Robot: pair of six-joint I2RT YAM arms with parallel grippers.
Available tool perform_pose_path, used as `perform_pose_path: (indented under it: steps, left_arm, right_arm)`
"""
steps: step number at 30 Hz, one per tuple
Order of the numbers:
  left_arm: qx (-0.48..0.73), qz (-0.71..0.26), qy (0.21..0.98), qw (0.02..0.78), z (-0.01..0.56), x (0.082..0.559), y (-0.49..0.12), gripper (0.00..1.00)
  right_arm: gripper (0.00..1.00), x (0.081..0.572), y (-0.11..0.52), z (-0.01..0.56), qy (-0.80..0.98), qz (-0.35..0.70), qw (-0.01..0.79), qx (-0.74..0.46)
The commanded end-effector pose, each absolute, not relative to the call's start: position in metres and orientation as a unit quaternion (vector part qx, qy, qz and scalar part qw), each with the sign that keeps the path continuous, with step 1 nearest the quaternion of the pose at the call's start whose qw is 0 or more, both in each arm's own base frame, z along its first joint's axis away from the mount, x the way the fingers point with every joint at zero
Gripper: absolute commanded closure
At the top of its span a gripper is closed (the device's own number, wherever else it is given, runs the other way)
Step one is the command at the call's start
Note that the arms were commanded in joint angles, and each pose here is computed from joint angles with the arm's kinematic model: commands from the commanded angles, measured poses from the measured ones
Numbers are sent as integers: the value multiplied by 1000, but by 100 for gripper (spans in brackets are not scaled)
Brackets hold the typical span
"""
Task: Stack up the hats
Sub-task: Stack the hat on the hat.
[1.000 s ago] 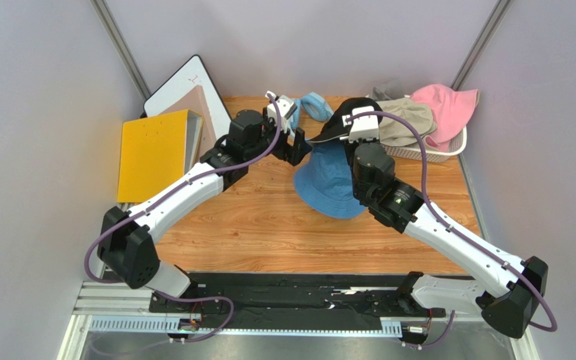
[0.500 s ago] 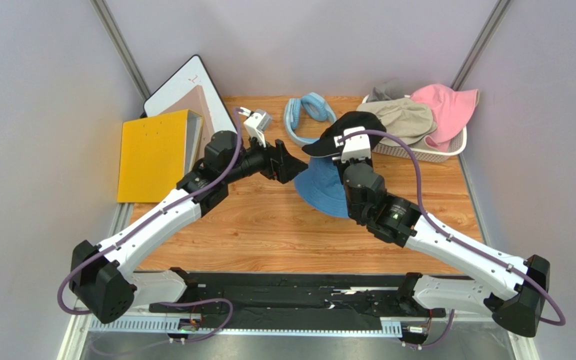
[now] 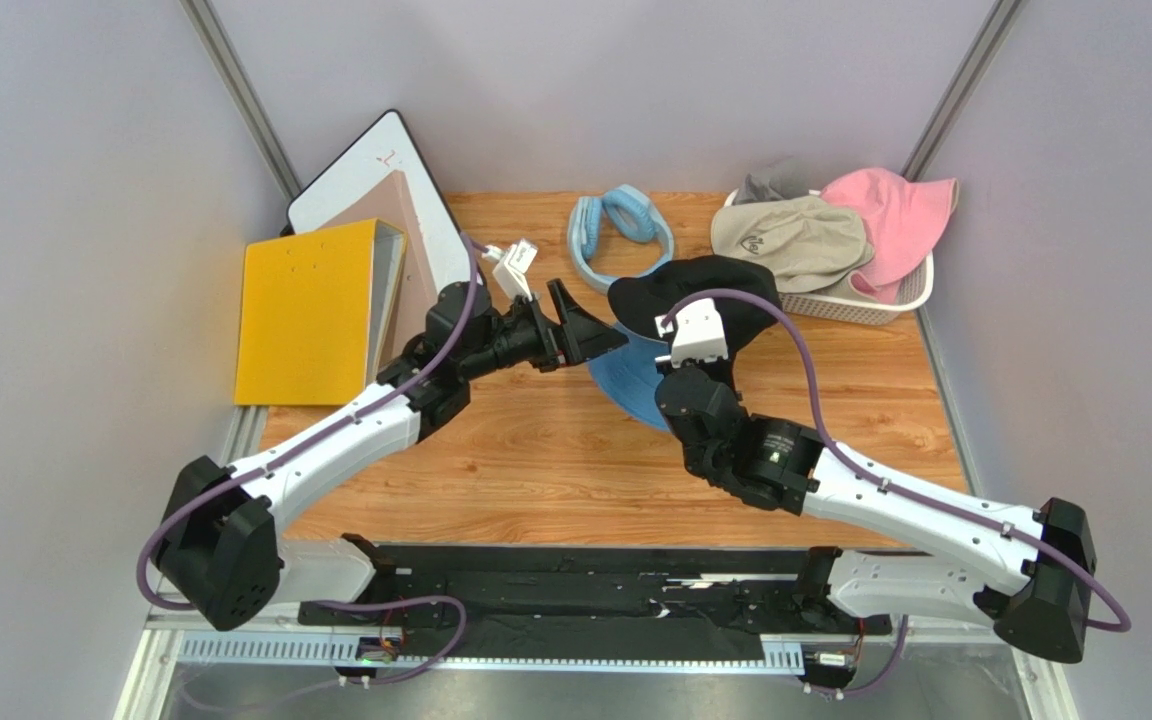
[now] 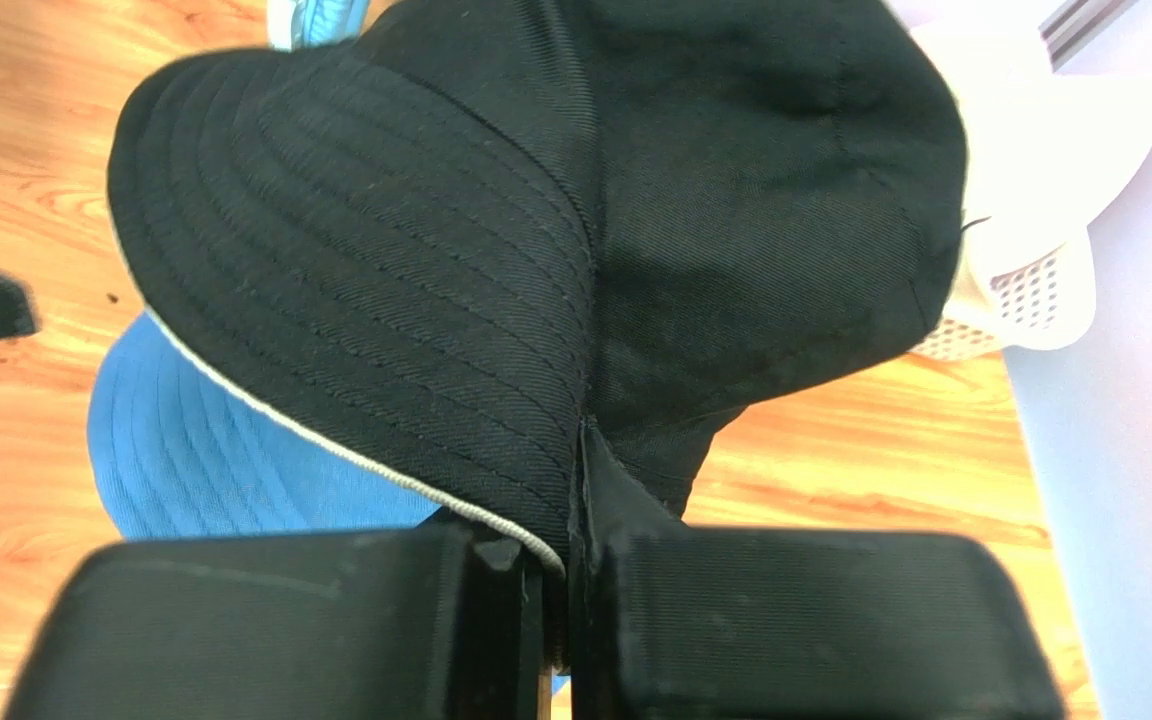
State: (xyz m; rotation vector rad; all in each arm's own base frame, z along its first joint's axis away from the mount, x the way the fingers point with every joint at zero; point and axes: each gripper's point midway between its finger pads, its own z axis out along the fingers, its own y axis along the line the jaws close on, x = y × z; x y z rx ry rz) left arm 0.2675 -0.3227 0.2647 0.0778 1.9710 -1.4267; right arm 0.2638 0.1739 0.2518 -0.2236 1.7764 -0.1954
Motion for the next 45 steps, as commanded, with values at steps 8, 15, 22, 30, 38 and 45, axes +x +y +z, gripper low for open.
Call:
perform_pose_path:
  steps: [8, 15, 22, 30, 38, 45]
  left_arm:
    - [12, -637, 705, 312, 289, 267, -353, 5]
    - [5, -653, 691, 309, 293, 275, -362, 20]
    - [-8, -682, 668, 298, 303, 280, -369, 33]
    - [-13, -718, 639, 276, 310, 281, -377, 66]
    - [-14, -682, 670, 293, 300, 291, -367, 100]
    - [-23, -610, 719, 334, 269, 304, -336, 100]
  right_arm:
    - [100, 255, 184, 242, 776, -58, 625, -71]
    - [100, 252, 195, 236, 776, -55, 622, -87]
    - [100, 250, 199, 234, 777, -50, 621, -93]
    - [100, 248, 201, 229, 778, -42, 618, -98]
    - [97, 244, 202, 241, 778, -24, 619, -108]
    - [20, 236, 201, 273, 776, 17, 620, -114]
